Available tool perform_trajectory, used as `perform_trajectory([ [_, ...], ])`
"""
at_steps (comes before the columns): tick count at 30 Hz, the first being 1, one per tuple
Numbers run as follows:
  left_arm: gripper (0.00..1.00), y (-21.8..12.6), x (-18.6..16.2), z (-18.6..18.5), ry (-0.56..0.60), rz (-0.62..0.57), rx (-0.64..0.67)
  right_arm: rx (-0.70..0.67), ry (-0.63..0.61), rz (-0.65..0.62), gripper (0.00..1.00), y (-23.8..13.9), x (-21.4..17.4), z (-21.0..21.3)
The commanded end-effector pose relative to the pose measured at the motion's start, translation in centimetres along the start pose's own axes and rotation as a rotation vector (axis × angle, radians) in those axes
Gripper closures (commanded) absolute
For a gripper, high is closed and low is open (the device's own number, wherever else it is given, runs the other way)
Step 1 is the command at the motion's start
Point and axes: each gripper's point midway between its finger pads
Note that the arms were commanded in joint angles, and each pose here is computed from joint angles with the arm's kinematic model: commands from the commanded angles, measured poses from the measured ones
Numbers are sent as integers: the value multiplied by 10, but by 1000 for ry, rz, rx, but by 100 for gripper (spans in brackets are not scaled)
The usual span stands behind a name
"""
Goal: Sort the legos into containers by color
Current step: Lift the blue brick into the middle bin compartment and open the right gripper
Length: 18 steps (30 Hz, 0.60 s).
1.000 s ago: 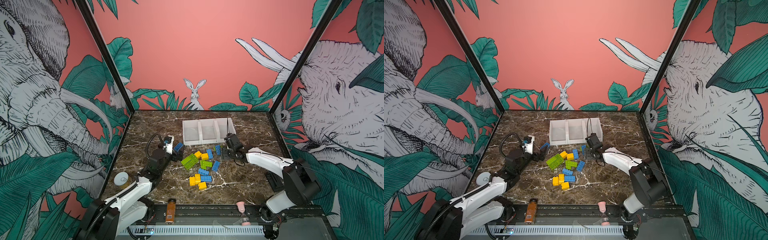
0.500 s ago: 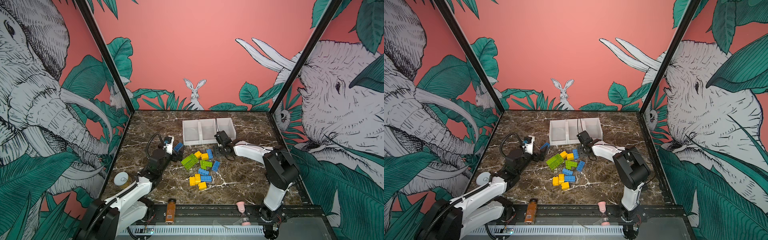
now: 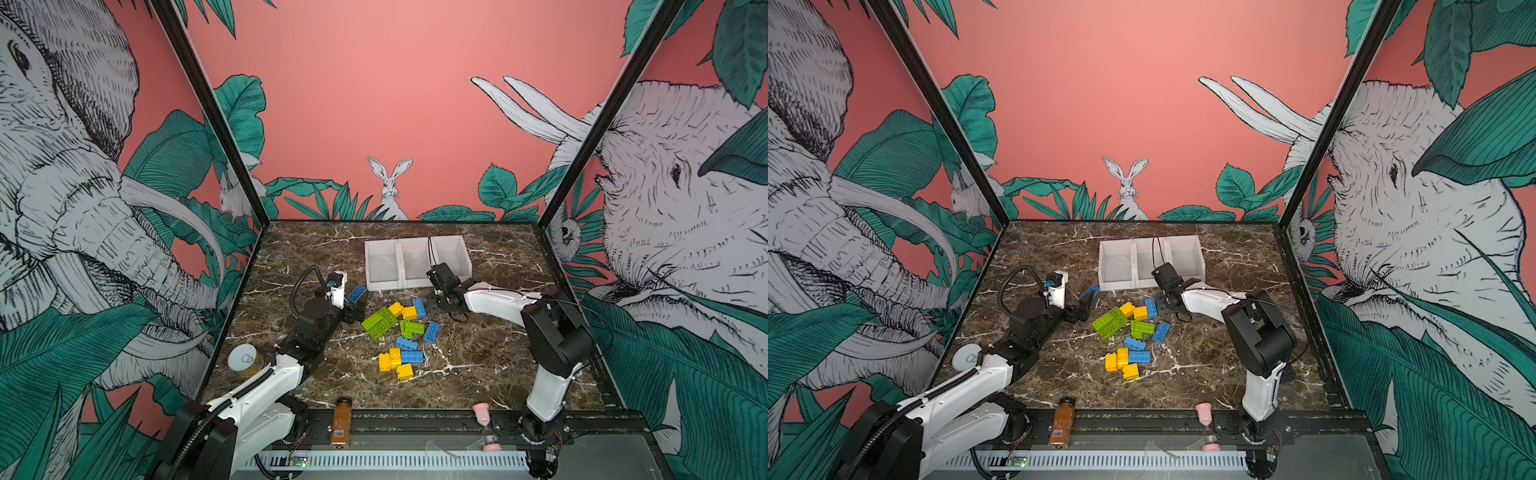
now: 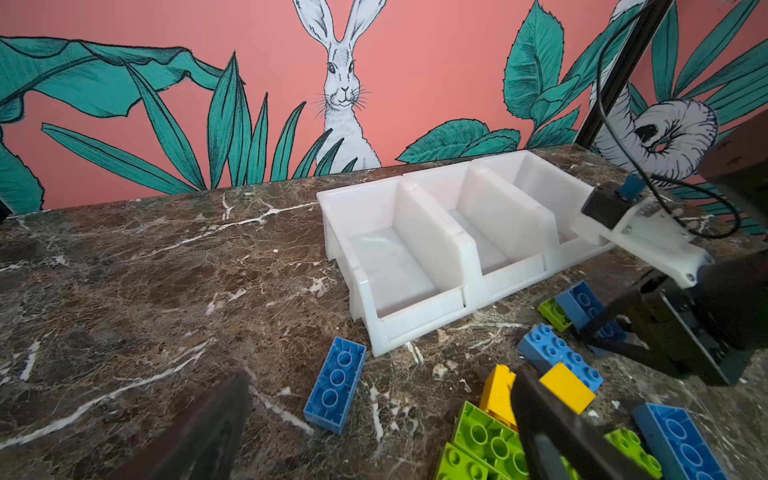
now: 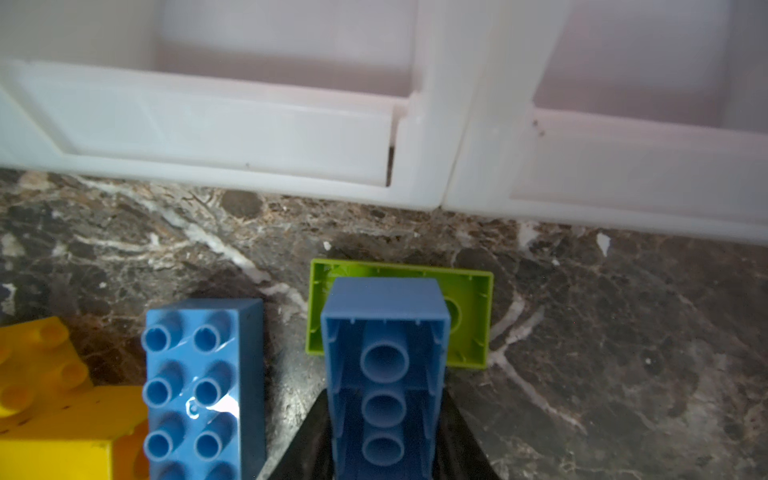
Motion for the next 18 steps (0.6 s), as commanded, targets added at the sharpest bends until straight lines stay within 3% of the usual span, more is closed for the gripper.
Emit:
perform_trajectory([
  [1, 1, -3, 0, 3, 2, -7, 14, -10, 5, -38, 70, -12, 5, -3],
  [10, 1, -4, 2, 2, 2, -11, 9, 21, 22, -77, 80, -52, 22, -12],
  [18, 1, -2, 2, 2, 4, -2, 11, 29, 49, -117, 81, -66, 72, -59],
])
Point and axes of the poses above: each gripper's point midway between its finger pads, its own y axis out along the fingers, its own z axis along the line the jaws close on, x = y × z, and after that the axes turned 5 degrees about -y, right-handed
